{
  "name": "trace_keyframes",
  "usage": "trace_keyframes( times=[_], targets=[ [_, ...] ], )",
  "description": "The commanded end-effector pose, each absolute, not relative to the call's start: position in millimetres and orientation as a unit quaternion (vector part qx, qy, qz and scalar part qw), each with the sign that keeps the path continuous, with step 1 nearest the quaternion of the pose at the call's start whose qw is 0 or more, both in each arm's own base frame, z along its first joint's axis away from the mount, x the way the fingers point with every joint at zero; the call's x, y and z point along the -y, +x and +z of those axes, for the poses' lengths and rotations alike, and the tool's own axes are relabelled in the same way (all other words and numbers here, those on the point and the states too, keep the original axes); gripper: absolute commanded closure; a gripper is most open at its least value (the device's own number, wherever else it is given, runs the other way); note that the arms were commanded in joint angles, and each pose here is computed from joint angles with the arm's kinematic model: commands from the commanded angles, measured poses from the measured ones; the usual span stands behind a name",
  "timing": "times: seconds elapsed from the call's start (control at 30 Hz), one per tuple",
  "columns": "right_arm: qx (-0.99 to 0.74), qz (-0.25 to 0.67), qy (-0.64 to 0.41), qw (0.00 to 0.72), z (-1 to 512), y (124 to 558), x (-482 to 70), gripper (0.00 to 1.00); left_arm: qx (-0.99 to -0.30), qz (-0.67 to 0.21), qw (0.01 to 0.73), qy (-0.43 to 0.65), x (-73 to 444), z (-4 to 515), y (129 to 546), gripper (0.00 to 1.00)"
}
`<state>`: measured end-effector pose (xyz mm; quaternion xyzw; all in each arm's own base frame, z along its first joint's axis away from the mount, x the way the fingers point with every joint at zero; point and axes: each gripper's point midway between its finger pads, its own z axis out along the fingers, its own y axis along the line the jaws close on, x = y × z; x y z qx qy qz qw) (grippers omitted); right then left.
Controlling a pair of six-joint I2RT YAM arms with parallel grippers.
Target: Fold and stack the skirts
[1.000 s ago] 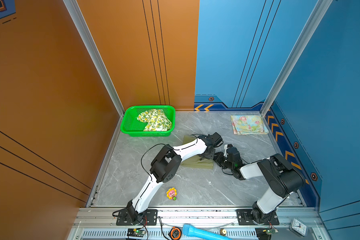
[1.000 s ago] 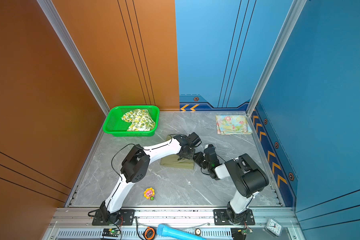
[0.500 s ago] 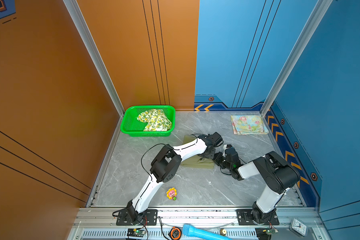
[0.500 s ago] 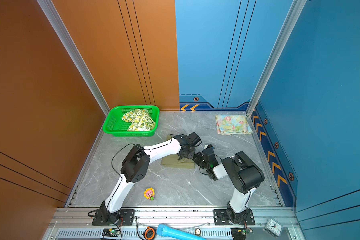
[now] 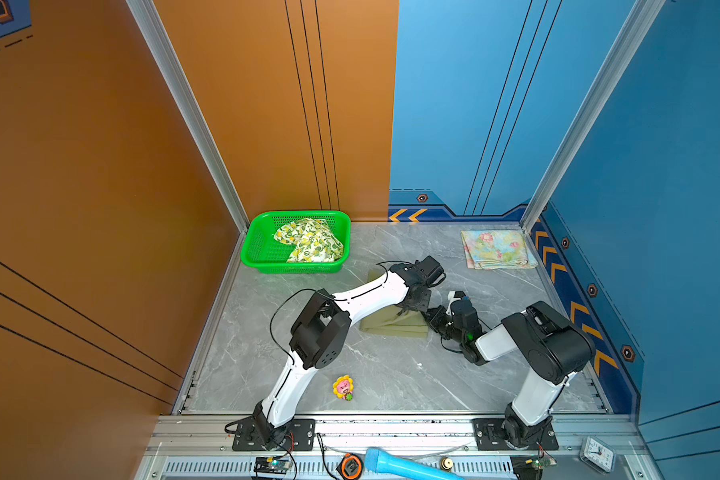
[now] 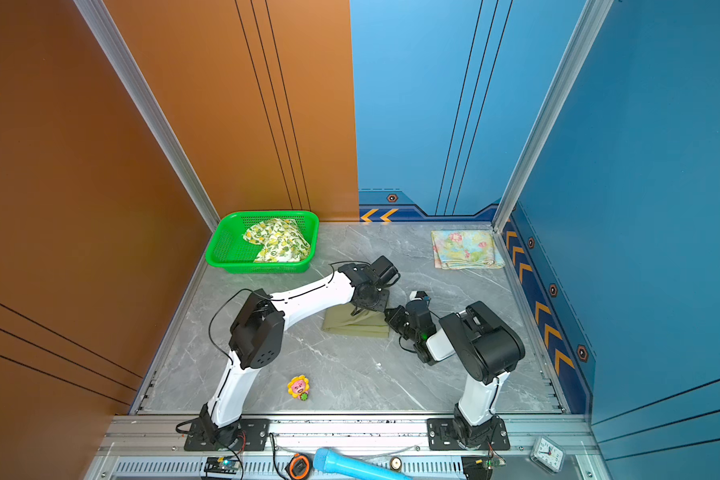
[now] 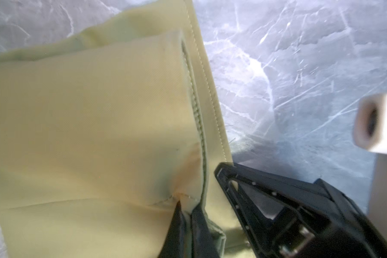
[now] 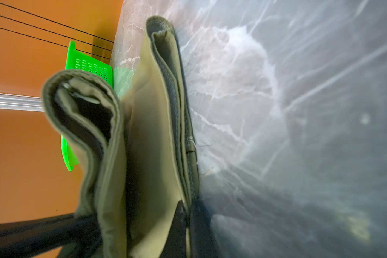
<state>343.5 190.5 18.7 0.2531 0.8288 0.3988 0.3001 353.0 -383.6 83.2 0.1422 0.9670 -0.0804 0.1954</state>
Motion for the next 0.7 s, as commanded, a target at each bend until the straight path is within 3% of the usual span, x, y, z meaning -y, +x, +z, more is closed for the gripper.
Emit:
trace_keyframes(
  times=[0.0, 0.37, 0.67],
  targets=[
    [-0.874, 0.324, 0.283, 0.227, -39, 305, -172, 0.99, -0.967, -0.101, 0.189, 0.139, 389, 98, 343, 1.0],
    [-0.874, 0.324, 0.283, 0.226, -38, 304, -172, 0.99, -0.964, -0.128, 0.183, 0.142, 415, 98, 339, 1.0],
    [-0.874, 0.322, 0.284, 0.226, -39, 303, -171, 0.98, -0.971, -0.117, 0.159, 0.133, 415, 68, 343, 1.0]
  ],
)
